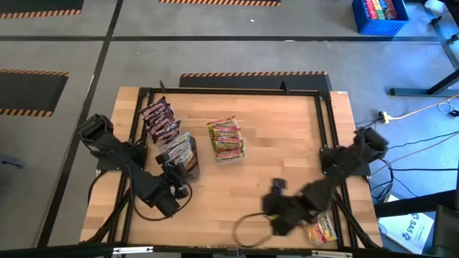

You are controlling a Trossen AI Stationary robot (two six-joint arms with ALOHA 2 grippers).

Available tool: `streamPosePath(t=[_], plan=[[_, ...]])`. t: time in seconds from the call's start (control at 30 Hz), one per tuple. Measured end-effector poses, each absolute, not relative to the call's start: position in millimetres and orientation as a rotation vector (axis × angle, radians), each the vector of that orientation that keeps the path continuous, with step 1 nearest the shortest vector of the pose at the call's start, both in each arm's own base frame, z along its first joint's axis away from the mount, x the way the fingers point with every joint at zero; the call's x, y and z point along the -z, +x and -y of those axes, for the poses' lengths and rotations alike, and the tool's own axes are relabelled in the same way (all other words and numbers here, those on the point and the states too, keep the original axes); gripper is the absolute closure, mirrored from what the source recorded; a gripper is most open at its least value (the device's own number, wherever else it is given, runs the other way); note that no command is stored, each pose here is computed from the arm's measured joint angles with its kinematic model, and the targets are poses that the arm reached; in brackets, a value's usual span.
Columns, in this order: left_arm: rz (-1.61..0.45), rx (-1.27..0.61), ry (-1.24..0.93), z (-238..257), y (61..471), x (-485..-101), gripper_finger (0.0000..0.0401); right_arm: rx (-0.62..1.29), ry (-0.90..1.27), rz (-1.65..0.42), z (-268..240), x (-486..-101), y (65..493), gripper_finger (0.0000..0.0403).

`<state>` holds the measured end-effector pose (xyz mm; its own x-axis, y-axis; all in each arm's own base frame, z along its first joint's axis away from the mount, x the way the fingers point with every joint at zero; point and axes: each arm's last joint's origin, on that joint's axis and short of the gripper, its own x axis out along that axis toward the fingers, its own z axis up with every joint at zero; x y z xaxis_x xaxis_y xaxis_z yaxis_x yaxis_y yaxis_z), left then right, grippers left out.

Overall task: Sort Maruchan noodles
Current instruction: Put the blue noodle pack into the black bin

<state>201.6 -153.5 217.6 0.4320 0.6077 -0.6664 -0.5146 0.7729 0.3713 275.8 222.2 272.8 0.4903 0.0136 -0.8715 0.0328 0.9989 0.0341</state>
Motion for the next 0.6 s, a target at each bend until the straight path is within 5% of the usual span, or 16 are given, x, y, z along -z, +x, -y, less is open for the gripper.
streamPosePath(t=[0.3,0.6], plan=[[-0.75,-0.582,-0.042,179.4,207.4,-221.7,0.0247,0.277,0.484,-1.337,-251.7,-213.6,155.7,0.0102],[-0.708,-0.517,-0.117,192.4,207.2,-222.9,0.0247,0.442,0.792,-1.496,-246.4,-160.2,126.8,0.0102]])
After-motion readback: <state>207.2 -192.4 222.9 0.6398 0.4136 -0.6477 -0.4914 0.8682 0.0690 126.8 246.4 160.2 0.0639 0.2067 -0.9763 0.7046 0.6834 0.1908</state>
